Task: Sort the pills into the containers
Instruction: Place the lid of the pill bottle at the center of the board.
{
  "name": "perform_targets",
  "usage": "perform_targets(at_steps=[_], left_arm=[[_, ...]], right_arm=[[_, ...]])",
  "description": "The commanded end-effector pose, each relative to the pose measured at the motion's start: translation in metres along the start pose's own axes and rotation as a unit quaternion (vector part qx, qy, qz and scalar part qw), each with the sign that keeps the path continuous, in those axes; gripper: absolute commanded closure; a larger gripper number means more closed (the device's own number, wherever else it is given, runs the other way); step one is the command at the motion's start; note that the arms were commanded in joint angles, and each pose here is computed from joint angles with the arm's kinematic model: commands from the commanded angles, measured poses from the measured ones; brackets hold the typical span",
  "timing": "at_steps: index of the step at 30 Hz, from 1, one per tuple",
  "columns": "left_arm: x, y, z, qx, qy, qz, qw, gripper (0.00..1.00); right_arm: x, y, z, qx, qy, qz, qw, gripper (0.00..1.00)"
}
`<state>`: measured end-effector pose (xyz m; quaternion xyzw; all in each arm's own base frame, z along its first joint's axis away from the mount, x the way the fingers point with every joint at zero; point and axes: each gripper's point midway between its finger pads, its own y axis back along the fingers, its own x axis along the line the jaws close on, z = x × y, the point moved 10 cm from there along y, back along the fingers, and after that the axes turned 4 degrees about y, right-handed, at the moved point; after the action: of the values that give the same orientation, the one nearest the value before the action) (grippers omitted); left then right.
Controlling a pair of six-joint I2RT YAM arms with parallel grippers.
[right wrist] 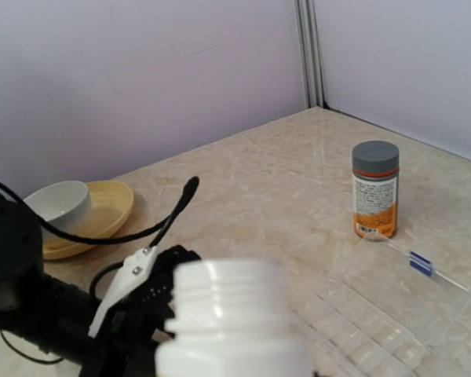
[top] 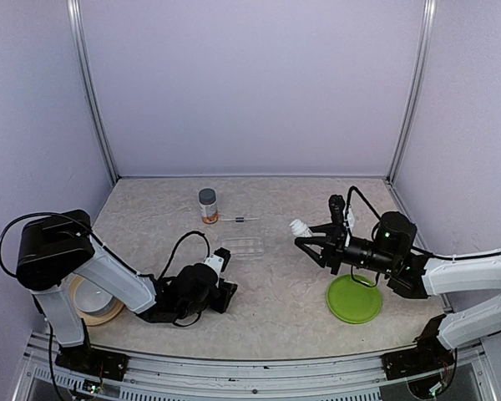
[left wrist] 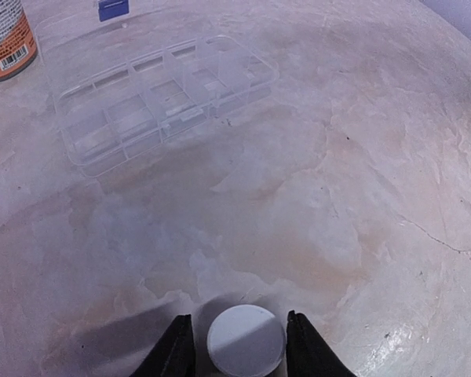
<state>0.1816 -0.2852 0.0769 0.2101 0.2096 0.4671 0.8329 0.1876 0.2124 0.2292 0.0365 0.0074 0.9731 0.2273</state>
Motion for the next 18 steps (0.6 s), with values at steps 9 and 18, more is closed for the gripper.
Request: perform_targets(at_steps=[9,18], left_arm=[[-0.004,0.007,0.007,-0.017,0.014,-0.01,1.0,0.4],[-0.003,0.036,0.041,-0.057,0.043,-0.025,0.997,0.16]], right_arm=[[-0.015,-0.013,0.001,-0.001,0.008,0.004,1.0,0.92],[-0.036,-0.028,-0.013,0.021,0.001,0.008,1.0,0.92]])
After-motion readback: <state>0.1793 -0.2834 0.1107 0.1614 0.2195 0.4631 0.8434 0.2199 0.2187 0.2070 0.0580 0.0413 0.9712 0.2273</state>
